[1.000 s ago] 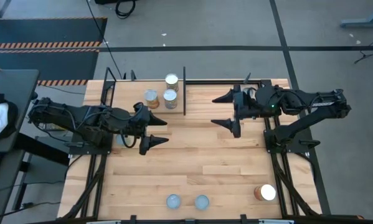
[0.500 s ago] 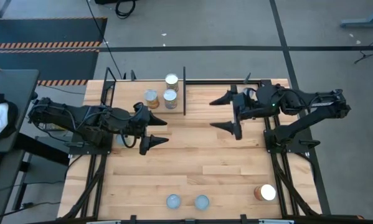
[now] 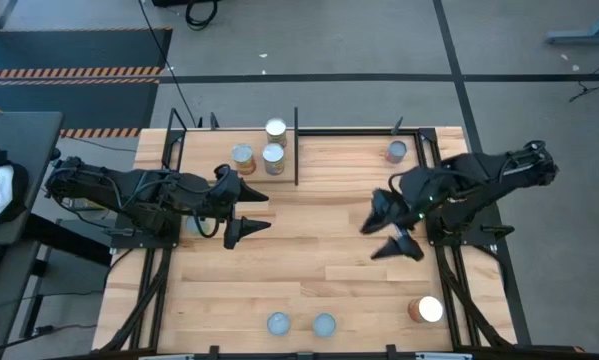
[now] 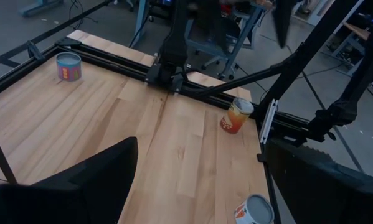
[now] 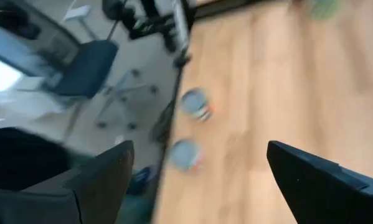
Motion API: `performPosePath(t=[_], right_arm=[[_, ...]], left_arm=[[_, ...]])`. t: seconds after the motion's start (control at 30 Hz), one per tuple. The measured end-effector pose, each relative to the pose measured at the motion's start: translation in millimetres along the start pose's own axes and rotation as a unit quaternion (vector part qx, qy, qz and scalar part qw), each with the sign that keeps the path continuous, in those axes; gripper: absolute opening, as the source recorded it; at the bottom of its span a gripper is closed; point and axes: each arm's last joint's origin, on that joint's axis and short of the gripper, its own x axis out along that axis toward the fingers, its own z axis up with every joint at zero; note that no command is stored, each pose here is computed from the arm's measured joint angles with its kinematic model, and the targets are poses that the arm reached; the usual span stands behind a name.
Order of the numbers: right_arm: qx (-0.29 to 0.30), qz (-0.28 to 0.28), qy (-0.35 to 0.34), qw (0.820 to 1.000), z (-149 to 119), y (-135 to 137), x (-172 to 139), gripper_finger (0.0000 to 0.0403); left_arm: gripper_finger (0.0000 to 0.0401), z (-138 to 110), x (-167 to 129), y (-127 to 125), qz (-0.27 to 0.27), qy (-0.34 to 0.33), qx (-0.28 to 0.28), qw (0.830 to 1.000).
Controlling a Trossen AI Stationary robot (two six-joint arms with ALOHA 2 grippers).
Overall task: Pick and place cans onto a shelf
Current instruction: Put the can of corn on the shelf
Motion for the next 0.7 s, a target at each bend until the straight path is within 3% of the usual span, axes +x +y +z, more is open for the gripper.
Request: performPosePath(t=[0.2,0.4,0.53,0.7], right_arm=[[0.092,0.095,0.084,0.988,-18.5,30.0,3.5,0.0376],[0.149,0.121,0.12,0.974,-33.3,57.2,6.8,0.0376],[0.163,0.089,0.158,0.97,-46.1,66.0,20.3,0.0376],[0.156,0.003,0.23,0.961,-66.9,65.3,38.6,0.0371]], left_arm=[[0.0357,0.3,0.0,-0.1,-0.001,-0.001,0.0,1.0],[0.0357,0.3,0.0,-0.1,-0.001,-0.001,0.0,1.0],[0.0357,0.5,0.0,-0.2,-0.001,-0.003,-0.001,1.0],[0.0357,1.4,0.0,-0.7,-0.003,-0.007,-0.002,1.0]])
